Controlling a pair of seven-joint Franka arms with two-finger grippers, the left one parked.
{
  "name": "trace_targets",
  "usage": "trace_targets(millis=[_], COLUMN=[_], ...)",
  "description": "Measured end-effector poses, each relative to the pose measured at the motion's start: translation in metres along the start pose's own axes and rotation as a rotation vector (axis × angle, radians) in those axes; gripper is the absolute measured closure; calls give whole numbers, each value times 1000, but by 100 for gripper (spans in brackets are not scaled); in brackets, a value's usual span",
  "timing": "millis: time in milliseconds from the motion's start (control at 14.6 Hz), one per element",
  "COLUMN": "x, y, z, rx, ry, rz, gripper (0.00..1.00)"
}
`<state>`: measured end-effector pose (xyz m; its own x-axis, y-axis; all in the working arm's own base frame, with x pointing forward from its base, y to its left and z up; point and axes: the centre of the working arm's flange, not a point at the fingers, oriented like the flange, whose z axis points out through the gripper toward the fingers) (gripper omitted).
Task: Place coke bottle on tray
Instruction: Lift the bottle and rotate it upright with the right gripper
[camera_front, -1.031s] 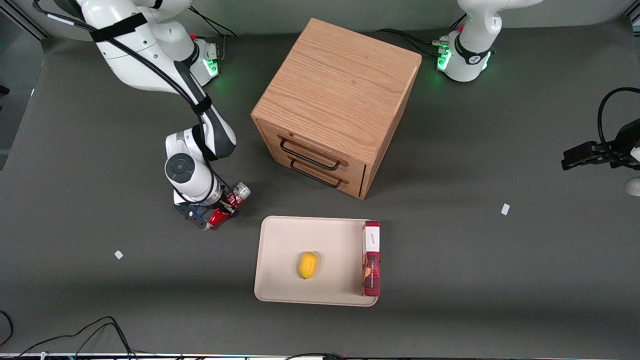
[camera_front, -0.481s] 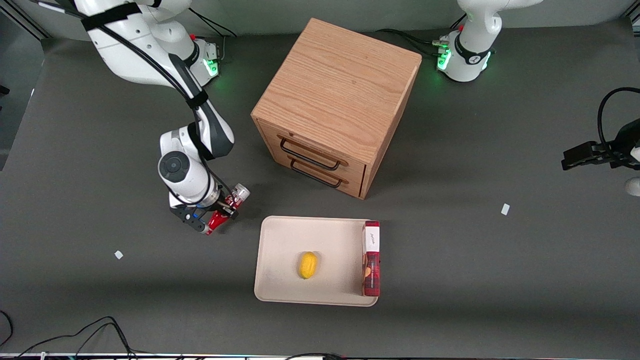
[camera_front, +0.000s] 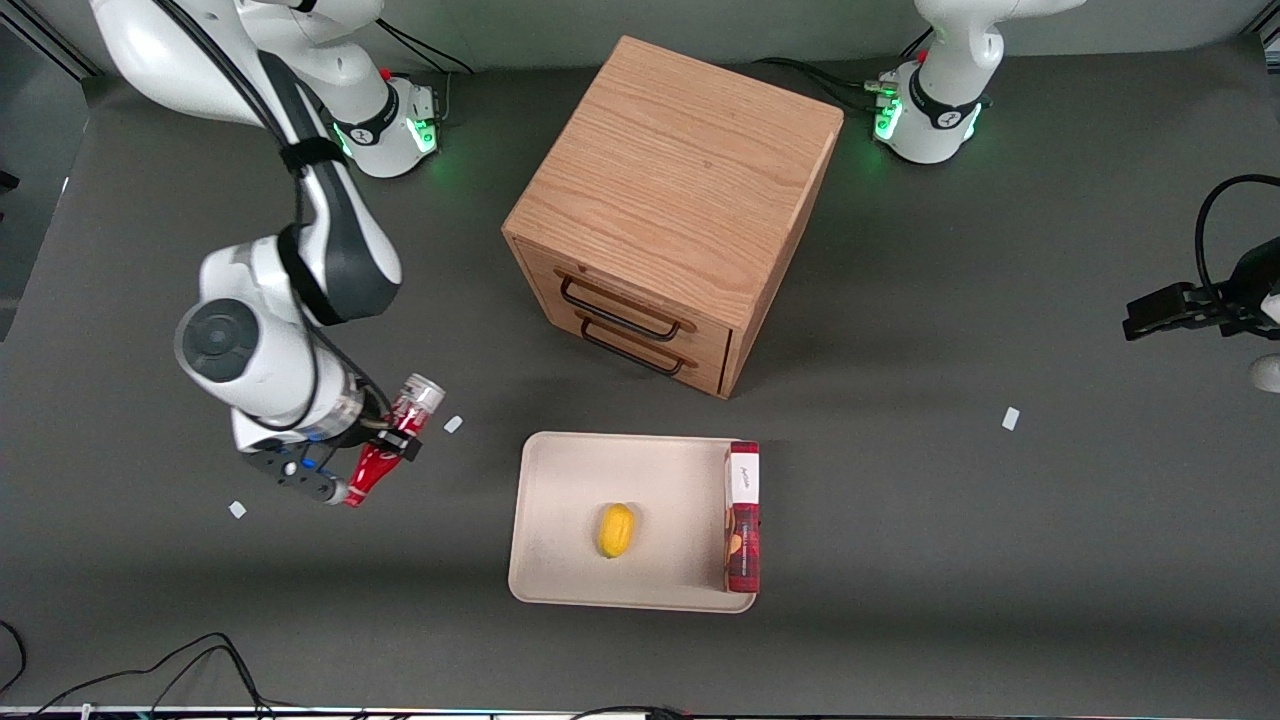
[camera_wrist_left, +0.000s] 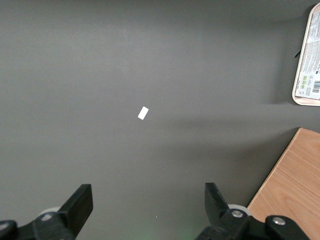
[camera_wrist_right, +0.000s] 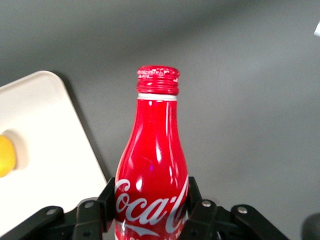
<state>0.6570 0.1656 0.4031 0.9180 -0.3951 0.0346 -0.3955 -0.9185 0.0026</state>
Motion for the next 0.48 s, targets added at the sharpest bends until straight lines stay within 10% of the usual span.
trace_targets(millis=[481], x=[27], y=[-45], z=[-62], rx=[32], ry=[54], rz=[-334], gripper=[42])
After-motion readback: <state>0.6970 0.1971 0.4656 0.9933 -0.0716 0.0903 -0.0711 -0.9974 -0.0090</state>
